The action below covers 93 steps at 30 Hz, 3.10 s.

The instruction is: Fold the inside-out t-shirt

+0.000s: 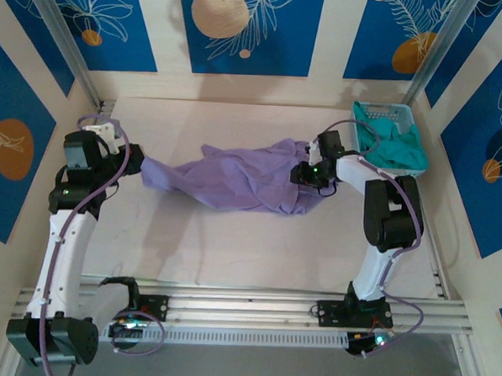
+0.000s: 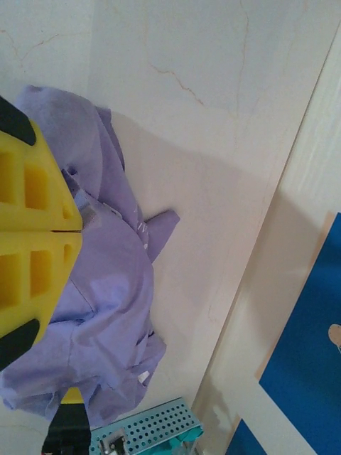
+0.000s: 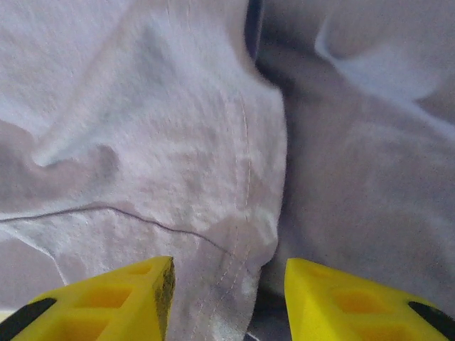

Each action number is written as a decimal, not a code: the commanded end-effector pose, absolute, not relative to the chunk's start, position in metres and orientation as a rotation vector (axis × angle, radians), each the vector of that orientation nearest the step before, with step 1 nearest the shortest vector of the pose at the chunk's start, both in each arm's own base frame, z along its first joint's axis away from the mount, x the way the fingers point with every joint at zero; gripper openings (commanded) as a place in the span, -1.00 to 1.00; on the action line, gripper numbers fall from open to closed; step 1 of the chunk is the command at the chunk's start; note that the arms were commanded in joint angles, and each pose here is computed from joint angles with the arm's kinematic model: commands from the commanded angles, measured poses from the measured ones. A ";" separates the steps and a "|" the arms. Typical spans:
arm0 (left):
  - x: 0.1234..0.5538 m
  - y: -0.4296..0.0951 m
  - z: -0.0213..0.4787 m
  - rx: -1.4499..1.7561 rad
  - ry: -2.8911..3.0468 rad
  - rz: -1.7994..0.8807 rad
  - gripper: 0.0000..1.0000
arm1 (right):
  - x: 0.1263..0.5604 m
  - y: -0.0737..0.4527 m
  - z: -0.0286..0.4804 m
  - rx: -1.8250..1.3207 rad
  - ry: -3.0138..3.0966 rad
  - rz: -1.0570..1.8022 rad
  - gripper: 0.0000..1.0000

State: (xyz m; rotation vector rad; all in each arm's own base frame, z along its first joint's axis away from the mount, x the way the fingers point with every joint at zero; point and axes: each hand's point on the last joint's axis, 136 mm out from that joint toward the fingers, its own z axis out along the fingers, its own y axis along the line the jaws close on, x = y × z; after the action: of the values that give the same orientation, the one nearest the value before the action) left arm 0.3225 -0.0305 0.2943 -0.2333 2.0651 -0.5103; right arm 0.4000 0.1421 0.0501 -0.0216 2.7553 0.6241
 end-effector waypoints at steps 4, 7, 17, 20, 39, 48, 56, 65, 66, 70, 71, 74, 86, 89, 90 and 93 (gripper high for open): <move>0.326 -0.030 0.300 -0.227 2.036 -0.528 -1.00 | 0.398 0.151 0.046 -0.022 2.762 0.673 -0.12; 0.325 -0.030 0.299 -0.224 2.038 -0.528 -1.00 | 0.400 0.150 0.045 -0.014 2.772 0.660 -0.17; 0.326 -0.030 0.298 -0.225 2.037 -0.529 -1.00 | 0.396 0.152 0.033 0.011 2.828 0.655 -0.24; 0.326 -0.030 0.298 -0.224 2.037 -0.526 -1.00 | 0.398 0.156 0.033 -0.004 2.827 0.663 -0.37; 0.326 -0.031 0.300 -0.222 2.034 -0.537 -1.00 | 0.413 0.162 0.070 -0.045 2.719 0.701 -1.00; 0.312 -0.020 0.371 -0.261 1.855 -0.501 -1.00 | 0.381 0.116 0.249 -0.023 2.273 0.732 -1.00; 0.253 0.004 0.539 -0.243 1.502 -0.312 -1.00 | 0.292 0.043 0.436 0.021 1.790 0.442 -1.00; 0.239 0.008 0.595 -0.210 1.433 -0.240 -1.00 | 0.240 0.033 0.495 -0.005 1.647 0.347 -1.00; 0.251 0.006 0.586 -0.206 1.460 -0.261 -1.00 | 0.245 0.034 0.490 -0.006 1.655 0.366 -1.00; 0.309 0.002 0.530 -0.219 1.571 -0.343 -1.00 | 0.280 0.035 0.461 0.005 1.705 0.396 -1.00; 0.321 0.002 0.520 -0.228 1.586 -0.355 -1.00 | 0.292 0.035 0.453 0.007 1.718 0.406 -1.00; 0.356 0.002 0.501 -0.248 1.617 -0.386 -1.00 | 0.327 0.038 0.433 0.005 1.773 0.442 -1.00; 0.257 -0.018 0.616 -0.115 1.305 -0.436 -1.00 | 0.262 0.037 0.512 -0.052 1.605 0.348 -1.00; 0.196 -0.021 0.646 -0.085 1.188 -0.406 -1.00 | 0.215 0.035 0.538 -0.060 1.516 0.301 -1.00; 0.175 -0.022 0.655 -0.074 1.150 -0.390 -1.00 | 0.199 0.035 0.547 -0.063 1.483 0.288 -1.00; 0.128 -0.023 0.677 -0.056 1.060 -0.347 -1.00 | 0.158 0.036 0.570 -0.072 1.398 0.262 -1.00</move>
State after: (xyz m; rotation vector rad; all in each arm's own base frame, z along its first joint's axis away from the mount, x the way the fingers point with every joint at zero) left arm 0.1572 -0.0233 0.6575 -0.0750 1.1402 -0.3872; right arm 0.1748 0.0409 0.5674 -0.0856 1.4028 0.3120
